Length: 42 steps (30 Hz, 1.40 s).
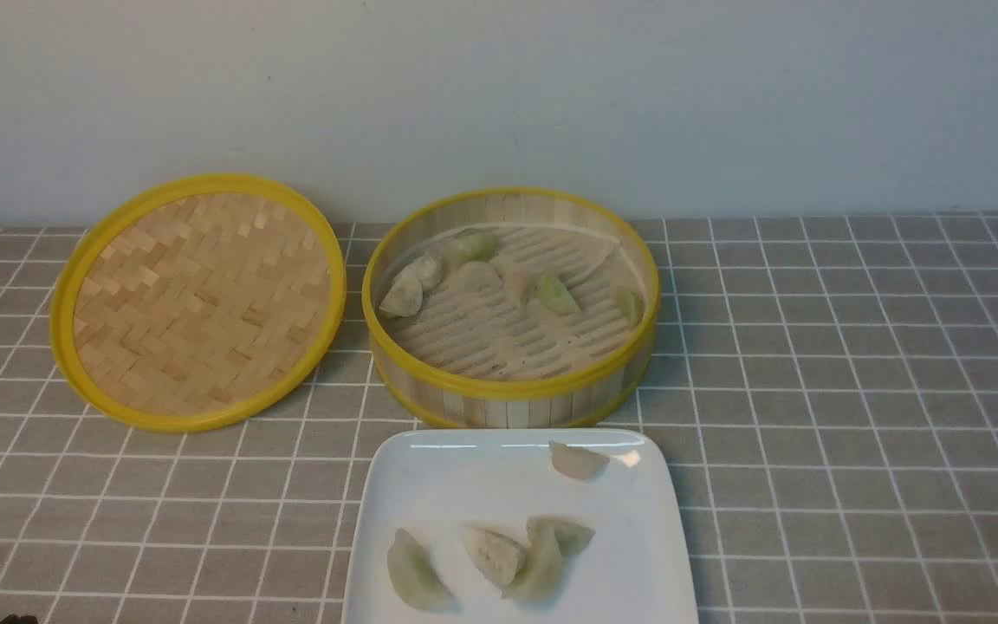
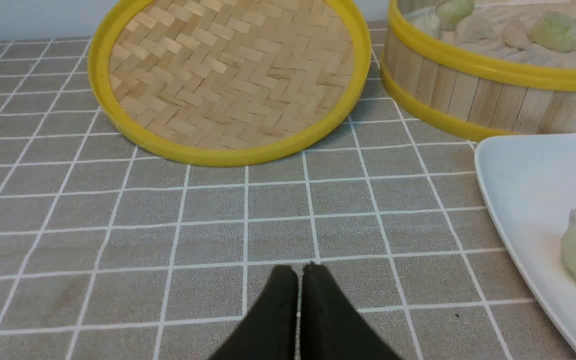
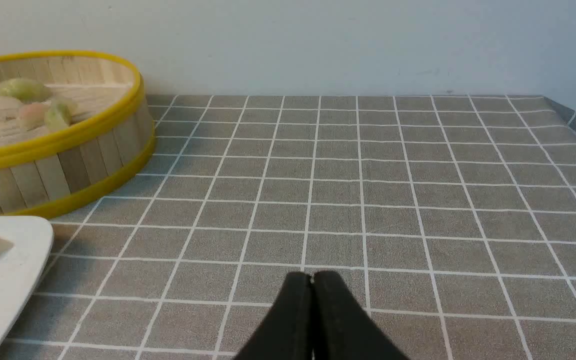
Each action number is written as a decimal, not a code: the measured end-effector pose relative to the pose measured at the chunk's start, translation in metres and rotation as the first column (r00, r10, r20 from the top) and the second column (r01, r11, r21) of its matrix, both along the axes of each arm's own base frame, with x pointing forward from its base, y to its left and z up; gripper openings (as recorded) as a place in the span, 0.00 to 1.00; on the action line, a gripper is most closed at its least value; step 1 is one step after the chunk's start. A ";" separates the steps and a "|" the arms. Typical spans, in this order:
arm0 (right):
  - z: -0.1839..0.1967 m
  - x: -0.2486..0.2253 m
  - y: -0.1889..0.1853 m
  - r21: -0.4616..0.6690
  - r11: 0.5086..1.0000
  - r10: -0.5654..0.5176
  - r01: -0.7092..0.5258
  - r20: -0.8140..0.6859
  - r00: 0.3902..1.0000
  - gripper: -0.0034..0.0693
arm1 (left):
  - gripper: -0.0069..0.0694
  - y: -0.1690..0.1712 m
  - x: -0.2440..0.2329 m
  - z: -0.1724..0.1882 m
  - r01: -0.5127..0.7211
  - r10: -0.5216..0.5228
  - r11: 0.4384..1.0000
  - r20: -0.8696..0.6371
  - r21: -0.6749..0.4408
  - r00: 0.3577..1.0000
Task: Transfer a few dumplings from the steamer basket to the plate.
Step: Use the left arm to grab a dumpling from the steamer
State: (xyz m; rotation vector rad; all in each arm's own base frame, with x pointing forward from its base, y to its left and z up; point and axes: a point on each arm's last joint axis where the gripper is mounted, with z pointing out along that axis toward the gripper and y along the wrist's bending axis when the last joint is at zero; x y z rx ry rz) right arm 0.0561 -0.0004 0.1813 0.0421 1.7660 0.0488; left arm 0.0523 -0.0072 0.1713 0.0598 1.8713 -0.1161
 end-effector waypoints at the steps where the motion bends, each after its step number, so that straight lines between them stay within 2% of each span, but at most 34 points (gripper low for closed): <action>1: 0.000 0.000 0.000 0.000 1.000 0.000 0.000 0.000 1.000 0.03 | 0.08 0.000 0.000 0.000 0.000 0.000 1.000 0.000 0.000 1.000; 34: 0.000 0.000 0.000 0.000 1.000 0.000 0.000 0.000 1.000 0.03 | 0.08 0.000 0.000 0.000 0.000 0.000 1.000 0.001 0.006 1.000; 39: 0.000 0.000 0.000 0.000 1.000 0.000 0.000 0.000 1.000 0.03 | 0.08 0.002 0.001 0.003 -0.007 0.005 0.998 0.038 0.064 0.999; 42: 0.000 0.000 0.000 0.000 1.000 0.000 0.000 0.000 1.000 0.03 | 0.08 0.002 0.002 0.006 -0.014 0.012 0.999 0.067 0.033 0.998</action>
